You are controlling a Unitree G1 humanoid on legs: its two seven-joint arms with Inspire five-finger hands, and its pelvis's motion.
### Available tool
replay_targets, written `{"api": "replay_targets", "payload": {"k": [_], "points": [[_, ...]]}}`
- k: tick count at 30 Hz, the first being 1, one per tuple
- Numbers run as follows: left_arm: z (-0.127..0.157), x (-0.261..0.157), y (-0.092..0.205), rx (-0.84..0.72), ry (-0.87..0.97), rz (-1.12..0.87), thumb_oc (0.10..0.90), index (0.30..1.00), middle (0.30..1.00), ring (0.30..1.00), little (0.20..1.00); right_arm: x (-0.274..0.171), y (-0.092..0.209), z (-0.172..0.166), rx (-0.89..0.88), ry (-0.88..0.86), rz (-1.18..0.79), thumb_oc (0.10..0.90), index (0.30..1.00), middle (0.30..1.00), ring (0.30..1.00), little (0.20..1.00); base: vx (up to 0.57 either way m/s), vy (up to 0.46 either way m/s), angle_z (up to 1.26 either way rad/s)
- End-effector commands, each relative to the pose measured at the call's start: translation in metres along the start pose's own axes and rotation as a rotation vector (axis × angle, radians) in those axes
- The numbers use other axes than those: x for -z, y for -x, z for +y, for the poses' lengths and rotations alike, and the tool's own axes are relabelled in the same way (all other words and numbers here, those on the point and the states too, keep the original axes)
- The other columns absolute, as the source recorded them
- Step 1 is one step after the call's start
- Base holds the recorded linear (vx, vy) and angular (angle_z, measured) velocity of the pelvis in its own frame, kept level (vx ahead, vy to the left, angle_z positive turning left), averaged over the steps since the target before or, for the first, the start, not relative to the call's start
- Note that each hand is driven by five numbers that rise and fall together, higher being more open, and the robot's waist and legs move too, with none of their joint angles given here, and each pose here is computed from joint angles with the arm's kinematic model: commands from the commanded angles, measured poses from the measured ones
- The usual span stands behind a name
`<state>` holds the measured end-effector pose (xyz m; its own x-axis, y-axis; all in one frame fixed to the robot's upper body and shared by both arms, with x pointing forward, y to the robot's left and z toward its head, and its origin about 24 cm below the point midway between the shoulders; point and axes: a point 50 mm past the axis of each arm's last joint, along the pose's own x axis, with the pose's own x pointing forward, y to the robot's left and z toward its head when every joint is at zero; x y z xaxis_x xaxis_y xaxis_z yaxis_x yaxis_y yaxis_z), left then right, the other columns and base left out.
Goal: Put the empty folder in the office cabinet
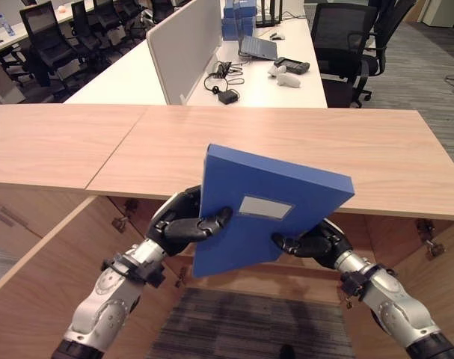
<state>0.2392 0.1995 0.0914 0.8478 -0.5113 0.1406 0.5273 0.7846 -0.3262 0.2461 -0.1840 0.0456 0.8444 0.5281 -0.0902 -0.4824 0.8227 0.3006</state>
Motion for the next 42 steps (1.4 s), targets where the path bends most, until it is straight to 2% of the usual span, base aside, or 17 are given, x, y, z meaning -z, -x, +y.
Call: {"api": "replay_targets", "payload": {"k": [1,14,21,22,24,25,26,35,37,41,42], "points": [[-0.069,-0.005,-0.049,0.389,0.166,-0.158,0.4,0.3,0.3,0.3,0.3,-0.08,-0.042,0.127,-0.706,-0.159,-0.498,0.4,0.3,0.3,0.3,0.3,0.0,0.007,-0.03],[-0.06,-0.004,-0.041,0.308,0.183,-0.208,0.4,0.3,0.3,0.3,0.3,-0.074,-0.039,0.12,-0.665,-0.18,-0.488,0.4,0.3,0.3,0.3,0.3,0.0,0.0,0.0],[-0.053,-0.006,-0.039,0.276,0.15,-0.218,0.4,0.3,0.3,0.3,0.3,-0.061,-0.038,0.113,-0.655,-0.127,-0.382,0.4,0.3,0.3,0.3,0.3,0.0,0.0,0.0],[-0.052,-0.006,-0.038,0.27,0.14,-0.222,0.485,0.427,0.427,0.427,0.427,-0.058,-0.036,0.11,-0.651,-0.107,-0.359,0.4,0.3,0.3,0.3,0.3,0.0,-0.001,-0.03],[-0.049,-0.007,-0.037,0.258,0.121,-0.226,0.591,0.587,0.587,0.587,0.587,-0.053,-0.035,0.106,-0.647,-0.069,-0.306,0.4,0.3,0.3,0.3,0.3,0.0,0.0,0.0],[-0.048,-0.009,-0.036,0.251,0.107,-0.228,0.715,0.773,0.773,0.773,0.773,-0.05,-0.034,0.102,-0.642,-0.046,-0.275,0.4,0.3,0.3,0.3,0.3,0.0,0.0,0.0],[-0.047,-0.009,-0.035,0.248,0.099,-0.231,0.8,0.9,0.9,0.9,0.9,-0.048,-0.033,0.101,-0.643,-0.028,-0.257,0.4,0.3,0.3,0.3,0.3,0.0,0.0,0.0],[-0.033,-0.019,-0.027,0.176,0.002,-0.273,0.8,0.9,0.9,0.9,0.9,-0.023,-0.02,0.069,-0.553,0.043,-0.06,0.4,0.3,0.3,0.3,0.3,0.0,0.0,0.0],[-0.025,-0.024,-0.022,0.127,-0.084,-0.283,0.8,0.9,0.9,0.9,0.9,-0.016,-0.011,0.052,-0.485,0.07,-0.008,0.4,0.3,0.3,0.3,0.3,0.0,0.0,0.0],[-0.017,-0.029,-0.016,0.085,-0.166,-0.278,0.8,0.9,0.9,0.9,0.9,-0.013,-0.004,0.039,-0.435,0.108,0.036,0.4,0.3,0.3,0.3,0.3,0.0,-0.004,0.01],[-0.008,-0.031,-0.011,0.045,-0.24,-0.265,0.8,0.9,0.9,0.9,0.9,-0.01,0.001,0.03,-0.401,0.132,0.062,0.4,0.3,0.3,0.3,0.3,0.0,0.0,0.0]]}}
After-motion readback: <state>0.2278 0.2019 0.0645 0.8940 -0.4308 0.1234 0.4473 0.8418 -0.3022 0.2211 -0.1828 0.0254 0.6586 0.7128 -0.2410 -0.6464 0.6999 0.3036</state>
